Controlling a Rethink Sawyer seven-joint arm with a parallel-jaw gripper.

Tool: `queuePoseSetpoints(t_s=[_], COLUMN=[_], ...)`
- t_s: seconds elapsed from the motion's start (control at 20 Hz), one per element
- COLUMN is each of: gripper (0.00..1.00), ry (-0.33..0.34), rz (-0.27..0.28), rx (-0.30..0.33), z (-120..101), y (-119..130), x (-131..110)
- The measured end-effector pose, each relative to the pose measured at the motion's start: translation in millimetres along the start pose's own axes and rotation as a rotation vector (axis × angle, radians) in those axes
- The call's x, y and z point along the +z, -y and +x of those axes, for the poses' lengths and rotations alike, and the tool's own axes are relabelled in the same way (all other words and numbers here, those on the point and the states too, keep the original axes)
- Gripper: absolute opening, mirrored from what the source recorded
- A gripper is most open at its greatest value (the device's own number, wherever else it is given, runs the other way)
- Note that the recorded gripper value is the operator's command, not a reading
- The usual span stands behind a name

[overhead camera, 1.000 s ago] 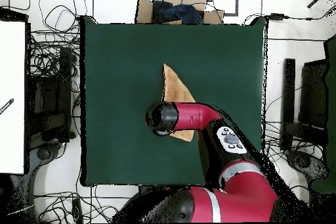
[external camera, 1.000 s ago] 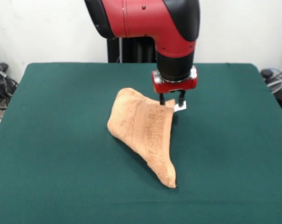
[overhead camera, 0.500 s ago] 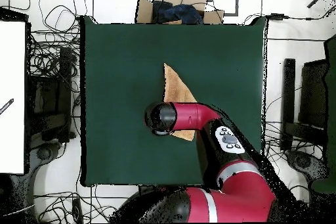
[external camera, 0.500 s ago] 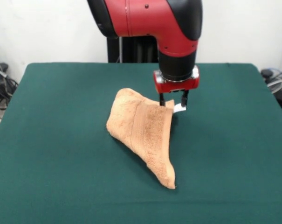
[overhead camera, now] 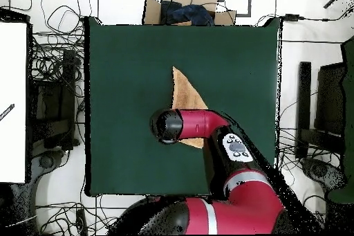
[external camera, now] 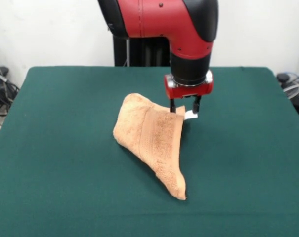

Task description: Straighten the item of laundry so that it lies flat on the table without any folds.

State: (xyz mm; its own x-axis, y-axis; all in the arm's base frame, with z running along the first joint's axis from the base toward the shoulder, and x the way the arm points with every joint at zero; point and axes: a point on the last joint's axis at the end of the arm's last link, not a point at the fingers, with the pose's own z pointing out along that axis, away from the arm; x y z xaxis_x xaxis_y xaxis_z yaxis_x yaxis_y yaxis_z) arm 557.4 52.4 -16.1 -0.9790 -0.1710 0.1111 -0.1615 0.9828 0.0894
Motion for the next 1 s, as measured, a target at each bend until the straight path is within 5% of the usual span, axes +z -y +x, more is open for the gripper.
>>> queuePoseSetpoints(t_s=[1.0], gripper=[1.0], ry=[-0.019], rz=[-0.018], rx=[0.005], z=[1.4], y=[-3.0], x=[32.3])
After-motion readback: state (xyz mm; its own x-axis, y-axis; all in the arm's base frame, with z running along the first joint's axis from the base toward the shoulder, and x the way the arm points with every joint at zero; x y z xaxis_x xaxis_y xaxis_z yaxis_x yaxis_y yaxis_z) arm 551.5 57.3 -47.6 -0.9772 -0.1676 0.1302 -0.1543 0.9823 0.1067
